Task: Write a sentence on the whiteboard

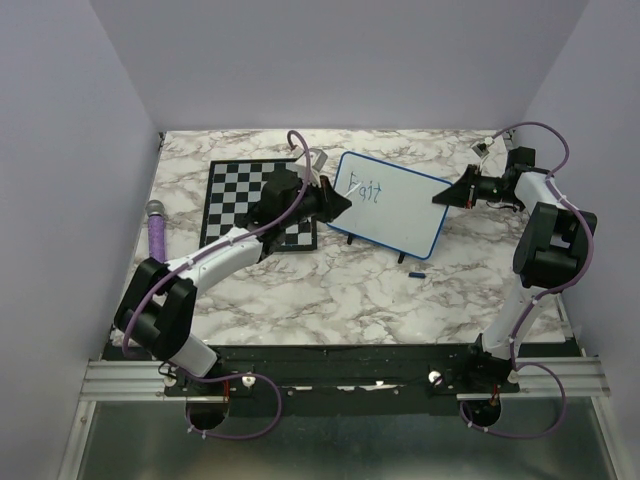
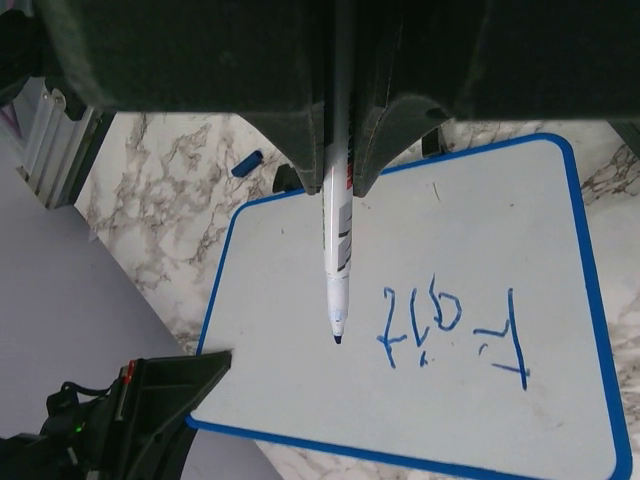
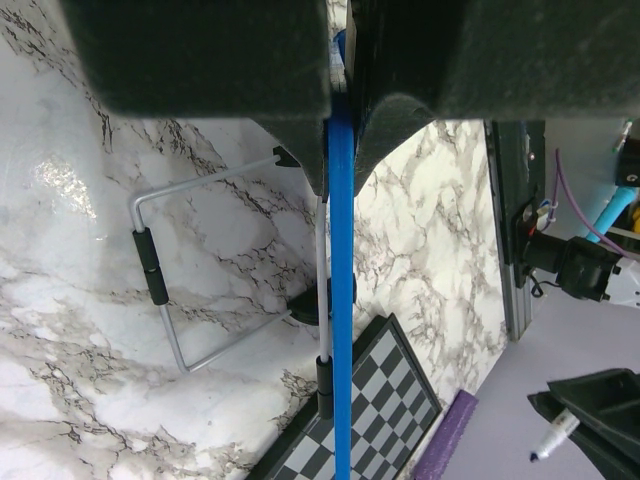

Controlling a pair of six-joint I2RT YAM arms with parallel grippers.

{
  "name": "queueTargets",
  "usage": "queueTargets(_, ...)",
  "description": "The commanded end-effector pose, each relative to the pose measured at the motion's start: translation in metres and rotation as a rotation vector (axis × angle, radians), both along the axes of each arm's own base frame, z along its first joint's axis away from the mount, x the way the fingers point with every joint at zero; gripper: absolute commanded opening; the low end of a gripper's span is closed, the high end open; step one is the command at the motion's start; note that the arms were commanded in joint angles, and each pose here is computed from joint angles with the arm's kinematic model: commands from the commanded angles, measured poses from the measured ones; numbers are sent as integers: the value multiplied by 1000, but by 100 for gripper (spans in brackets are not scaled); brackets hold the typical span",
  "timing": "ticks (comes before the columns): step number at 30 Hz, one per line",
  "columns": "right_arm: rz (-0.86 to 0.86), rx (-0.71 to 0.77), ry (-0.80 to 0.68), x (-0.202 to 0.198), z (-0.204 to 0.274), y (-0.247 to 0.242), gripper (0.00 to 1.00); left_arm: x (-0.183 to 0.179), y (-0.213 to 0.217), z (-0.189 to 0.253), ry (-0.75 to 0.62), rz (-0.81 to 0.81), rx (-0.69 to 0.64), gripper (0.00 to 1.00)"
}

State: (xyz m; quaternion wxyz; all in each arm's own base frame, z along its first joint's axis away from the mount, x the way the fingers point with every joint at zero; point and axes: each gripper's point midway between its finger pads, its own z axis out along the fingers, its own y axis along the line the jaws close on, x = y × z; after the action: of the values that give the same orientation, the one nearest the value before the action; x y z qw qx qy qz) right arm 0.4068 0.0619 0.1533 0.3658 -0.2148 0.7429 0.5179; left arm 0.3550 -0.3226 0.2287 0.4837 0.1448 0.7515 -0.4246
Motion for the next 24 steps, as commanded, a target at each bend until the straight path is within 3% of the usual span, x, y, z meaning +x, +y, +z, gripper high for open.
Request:
queueTargets(1,7,-61,-95,9,7,-2,1,-7,-2,-14,-8,-8,31,0)
queueTargets(24,8,-67,-92,10,4,-2,1,-26,4,-44,-5,14,26,0)
